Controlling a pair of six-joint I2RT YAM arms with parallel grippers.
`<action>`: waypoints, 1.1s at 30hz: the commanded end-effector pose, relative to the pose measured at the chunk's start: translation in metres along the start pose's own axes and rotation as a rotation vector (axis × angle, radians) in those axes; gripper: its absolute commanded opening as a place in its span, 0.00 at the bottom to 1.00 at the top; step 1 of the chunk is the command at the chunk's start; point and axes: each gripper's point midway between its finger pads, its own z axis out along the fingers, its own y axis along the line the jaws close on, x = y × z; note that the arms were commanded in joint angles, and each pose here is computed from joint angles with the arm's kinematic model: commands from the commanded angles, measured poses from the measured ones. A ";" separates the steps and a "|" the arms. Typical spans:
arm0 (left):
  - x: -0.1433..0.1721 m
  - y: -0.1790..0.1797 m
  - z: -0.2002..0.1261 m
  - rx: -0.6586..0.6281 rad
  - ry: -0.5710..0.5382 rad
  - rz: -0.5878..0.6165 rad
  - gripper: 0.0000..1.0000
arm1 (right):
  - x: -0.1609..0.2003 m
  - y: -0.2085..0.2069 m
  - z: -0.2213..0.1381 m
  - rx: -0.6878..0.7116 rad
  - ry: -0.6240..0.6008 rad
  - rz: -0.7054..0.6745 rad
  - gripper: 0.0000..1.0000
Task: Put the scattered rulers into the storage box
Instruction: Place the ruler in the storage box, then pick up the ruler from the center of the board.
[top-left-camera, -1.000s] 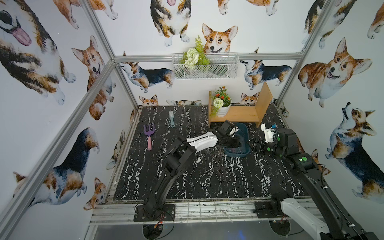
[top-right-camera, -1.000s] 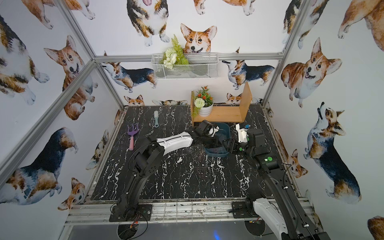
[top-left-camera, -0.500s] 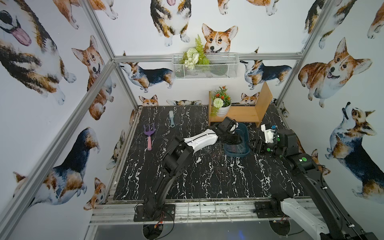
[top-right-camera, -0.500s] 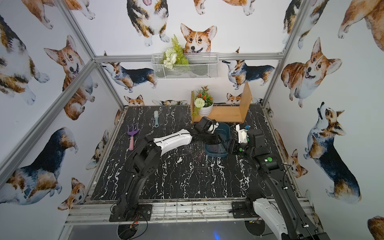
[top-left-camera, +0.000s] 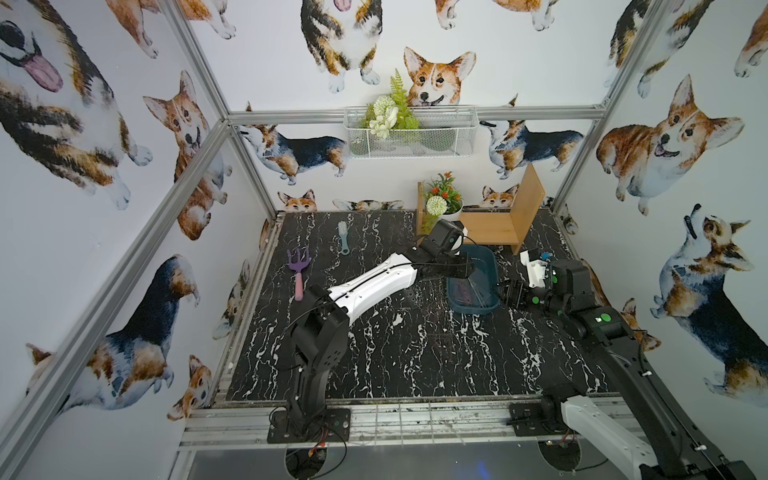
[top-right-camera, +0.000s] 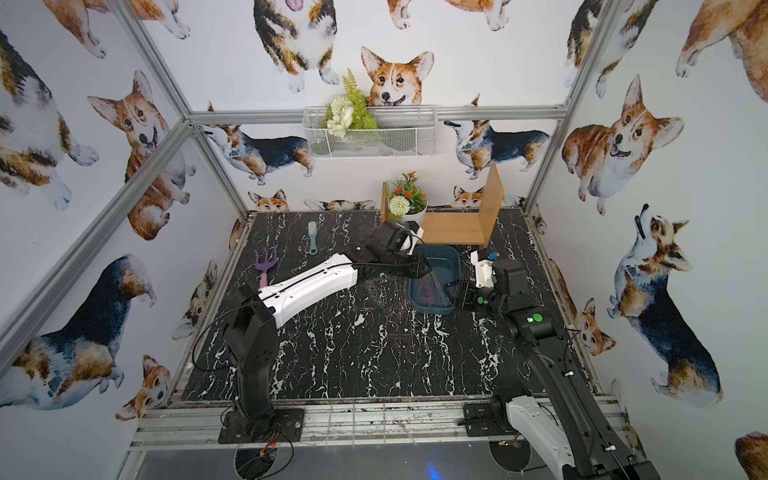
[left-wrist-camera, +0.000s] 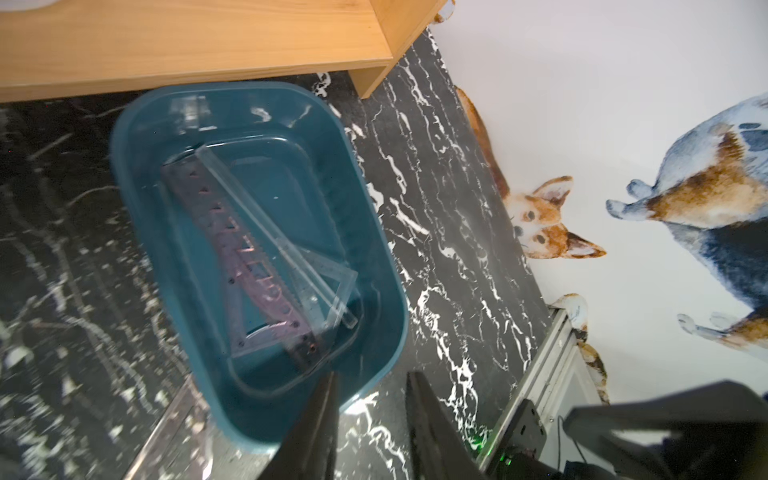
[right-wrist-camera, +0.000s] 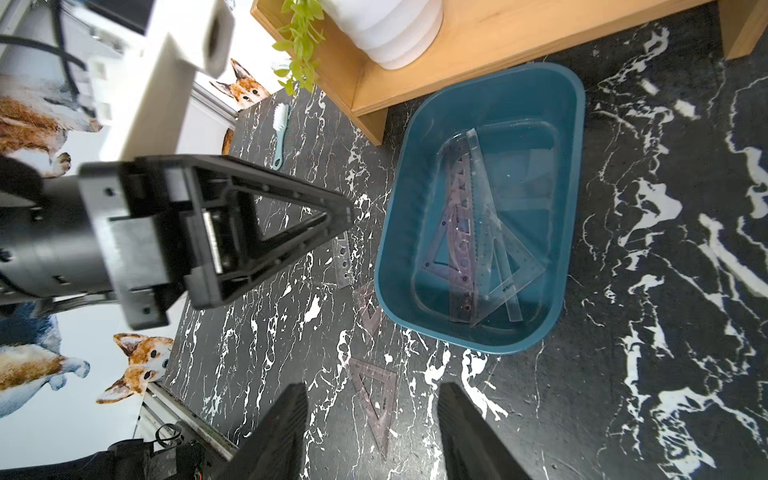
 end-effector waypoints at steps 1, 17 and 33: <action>0.009 0.015 -0.016 -0.076 -0.009 0.019 0.33 | 0.008 0.001 0.003 -0.019 0.032 -0.005 0.55; 0.060 0.092 -0.110 -0.178 -0.106 -0.139 0.35 | 0.101 0.038 0.051 -0.116 0.252 -0.031 0.57; 0.106 0.143 -0.152 -0.197 -0.144 -0.274 0.37 | 0.163 0.043 0.110 -0.118 0.425 -0.084 0.67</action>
